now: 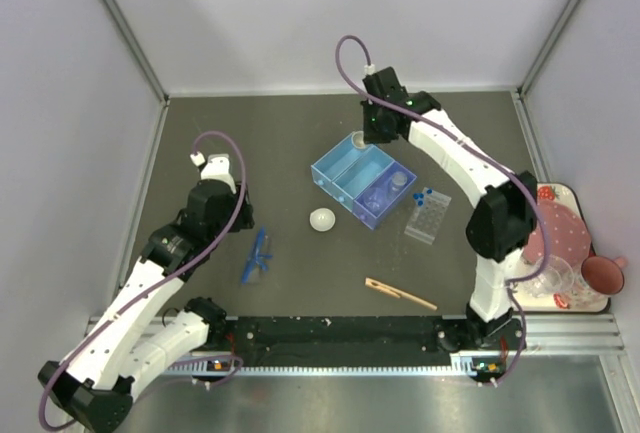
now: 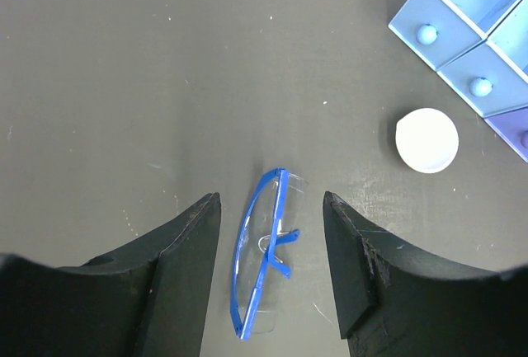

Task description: Organize the chemistry lab equipment

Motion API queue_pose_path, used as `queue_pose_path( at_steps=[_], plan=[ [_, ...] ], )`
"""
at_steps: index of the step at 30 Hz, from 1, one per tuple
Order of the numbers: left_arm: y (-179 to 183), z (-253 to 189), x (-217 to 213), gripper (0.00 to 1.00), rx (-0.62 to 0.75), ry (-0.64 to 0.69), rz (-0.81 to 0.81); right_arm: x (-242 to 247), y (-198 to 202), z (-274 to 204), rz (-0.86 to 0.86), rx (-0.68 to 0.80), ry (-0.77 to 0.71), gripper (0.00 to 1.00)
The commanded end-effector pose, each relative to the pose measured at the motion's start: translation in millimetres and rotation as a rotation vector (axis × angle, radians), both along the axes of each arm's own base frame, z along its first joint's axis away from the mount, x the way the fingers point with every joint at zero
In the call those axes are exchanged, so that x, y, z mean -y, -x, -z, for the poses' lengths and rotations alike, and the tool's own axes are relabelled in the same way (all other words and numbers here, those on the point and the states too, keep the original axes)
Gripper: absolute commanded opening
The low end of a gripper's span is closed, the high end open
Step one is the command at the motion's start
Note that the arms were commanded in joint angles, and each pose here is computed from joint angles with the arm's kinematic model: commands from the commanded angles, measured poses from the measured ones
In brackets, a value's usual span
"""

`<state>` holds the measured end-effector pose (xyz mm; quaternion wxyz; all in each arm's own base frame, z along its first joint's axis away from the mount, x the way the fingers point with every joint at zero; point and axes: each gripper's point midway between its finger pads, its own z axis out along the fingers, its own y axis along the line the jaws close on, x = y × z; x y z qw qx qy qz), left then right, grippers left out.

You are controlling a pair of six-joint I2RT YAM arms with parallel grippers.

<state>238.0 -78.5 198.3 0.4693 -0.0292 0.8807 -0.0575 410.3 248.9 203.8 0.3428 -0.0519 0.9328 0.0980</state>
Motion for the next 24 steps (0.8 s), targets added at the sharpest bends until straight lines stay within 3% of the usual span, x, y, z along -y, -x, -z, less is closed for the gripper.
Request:
queue_pose_path(
  at_steps=[1, 24],
  plan=[
    [-6, -4, 6, 0.58, 0.03, 0.017, 0.018, 10, -29, 6, 0.016, -0.017, -0.007, 0.0],
    [-8, -1, 8, 0.58, 0.019, 0.009, 0.031, 38, -44, 141, 0.033, -0.273, 0.15, 0.0]
  ],
)
